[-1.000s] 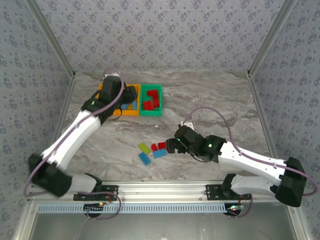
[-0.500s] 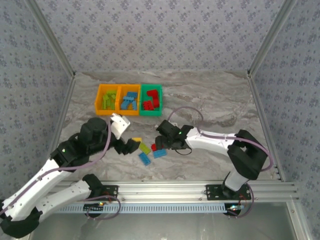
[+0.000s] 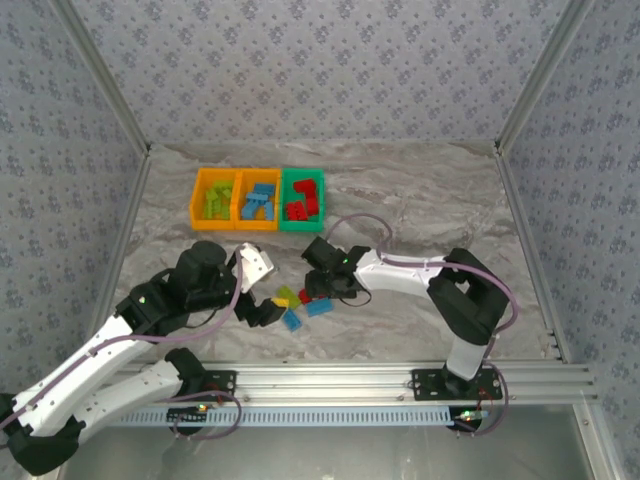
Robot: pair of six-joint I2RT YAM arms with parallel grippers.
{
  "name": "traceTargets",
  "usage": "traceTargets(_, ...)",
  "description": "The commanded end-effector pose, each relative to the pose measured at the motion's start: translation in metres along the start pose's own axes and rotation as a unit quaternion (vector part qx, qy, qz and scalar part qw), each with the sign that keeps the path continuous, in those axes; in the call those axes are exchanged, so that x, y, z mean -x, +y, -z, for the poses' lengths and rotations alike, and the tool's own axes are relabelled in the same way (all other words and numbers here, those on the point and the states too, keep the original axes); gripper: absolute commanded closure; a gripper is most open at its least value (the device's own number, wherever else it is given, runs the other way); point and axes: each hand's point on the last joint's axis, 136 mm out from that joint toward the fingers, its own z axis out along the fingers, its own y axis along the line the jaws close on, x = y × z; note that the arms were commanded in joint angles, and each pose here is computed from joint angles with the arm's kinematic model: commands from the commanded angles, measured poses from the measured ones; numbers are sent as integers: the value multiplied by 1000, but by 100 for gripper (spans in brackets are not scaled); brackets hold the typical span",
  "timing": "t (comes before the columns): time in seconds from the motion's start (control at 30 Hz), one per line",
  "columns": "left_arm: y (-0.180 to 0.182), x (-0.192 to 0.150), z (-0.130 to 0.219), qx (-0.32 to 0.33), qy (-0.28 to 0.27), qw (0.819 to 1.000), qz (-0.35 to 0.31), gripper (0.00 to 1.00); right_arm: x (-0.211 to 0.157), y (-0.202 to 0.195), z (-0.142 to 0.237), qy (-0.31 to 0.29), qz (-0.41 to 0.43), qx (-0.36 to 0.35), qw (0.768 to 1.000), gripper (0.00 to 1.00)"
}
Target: Sort the legos into containers by color
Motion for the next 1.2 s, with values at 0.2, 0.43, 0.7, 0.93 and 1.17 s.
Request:
traceTargets(0.2, -3, -9, -1, -5, 10, 1000, -9, 3, -6, 2, -9, 16, 4, -13, 1000, 46)
traceTargets(0.43, -21, -6, 3, -54, -9, 998, -29, 1, 11, -4, 28, -38, 21, -26, 999, 51)
traceTargets(0.7, -29, -6, 2, -80, -15, 996, -33, 1, 81, 21, 105, -174, 48, 58, 982, 53)
traceTargets(0.93, 47, -16, 1, 115, 8, 991, 74, 1, 183, 54, 112, -266, 86, 90, 956, 52)
traceTargets(1.17, 81, -31, 1, 175, 33, 976, 128, 1, 261, 70, 56, -279, 127, 40, 951, 47)
